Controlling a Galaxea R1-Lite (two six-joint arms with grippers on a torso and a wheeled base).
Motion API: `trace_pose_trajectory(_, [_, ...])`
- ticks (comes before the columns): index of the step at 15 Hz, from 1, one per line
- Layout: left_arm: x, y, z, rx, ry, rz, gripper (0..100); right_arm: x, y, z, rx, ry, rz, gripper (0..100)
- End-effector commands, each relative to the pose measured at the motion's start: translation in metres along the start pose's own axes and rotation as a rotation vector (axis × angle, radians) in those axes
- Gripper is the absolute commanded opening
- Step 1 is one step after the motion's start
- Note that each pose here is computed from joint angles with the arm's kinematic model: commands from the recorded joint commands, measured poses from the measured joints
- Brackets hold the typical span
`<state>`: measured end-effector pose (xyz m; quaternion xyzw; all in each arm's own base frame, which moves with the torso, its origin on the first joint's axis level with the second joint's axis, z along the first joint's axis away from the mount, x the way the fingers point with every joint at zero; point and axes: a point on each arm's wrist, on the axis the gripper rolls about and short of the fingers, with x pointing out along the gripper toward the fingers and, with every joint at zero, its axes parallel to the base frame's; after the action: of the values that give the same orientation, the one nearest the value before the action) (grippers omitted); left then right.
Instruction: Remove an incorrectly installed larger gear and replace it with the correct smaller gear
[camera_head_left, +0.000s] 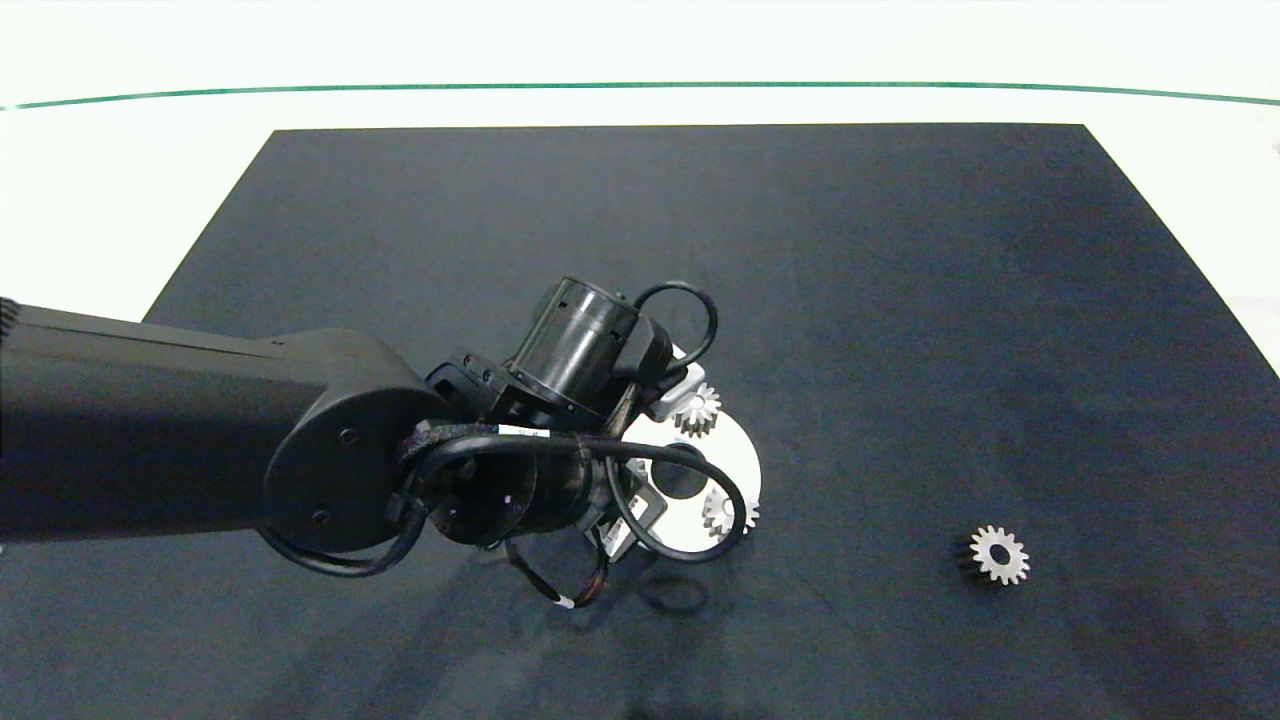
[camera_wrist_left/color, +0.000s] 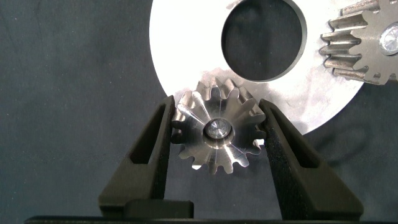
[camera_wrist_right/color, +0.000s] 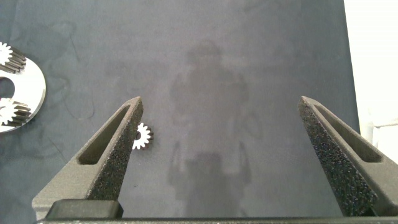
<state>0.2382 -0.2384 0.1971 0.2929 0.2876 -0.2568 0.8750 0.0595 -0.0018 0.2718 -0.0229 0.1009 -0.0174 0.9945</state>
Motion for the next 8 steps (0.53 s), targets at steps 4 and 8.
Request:
trace_pose_trajectory(4, [-0.0077,0.0048,0.0025,-0.001,-0.022,0.012,0,-0.0005,-0.0001,-0.0002,0.000,0.000,-0.002,100])
trace_pose_trajectory(8, [-0.0123,0.0044,0.0010,0.006,-0.010,0.006,0,-0.0011,-0.0001,0.0002,0.000,-0.003,-0.002,100])
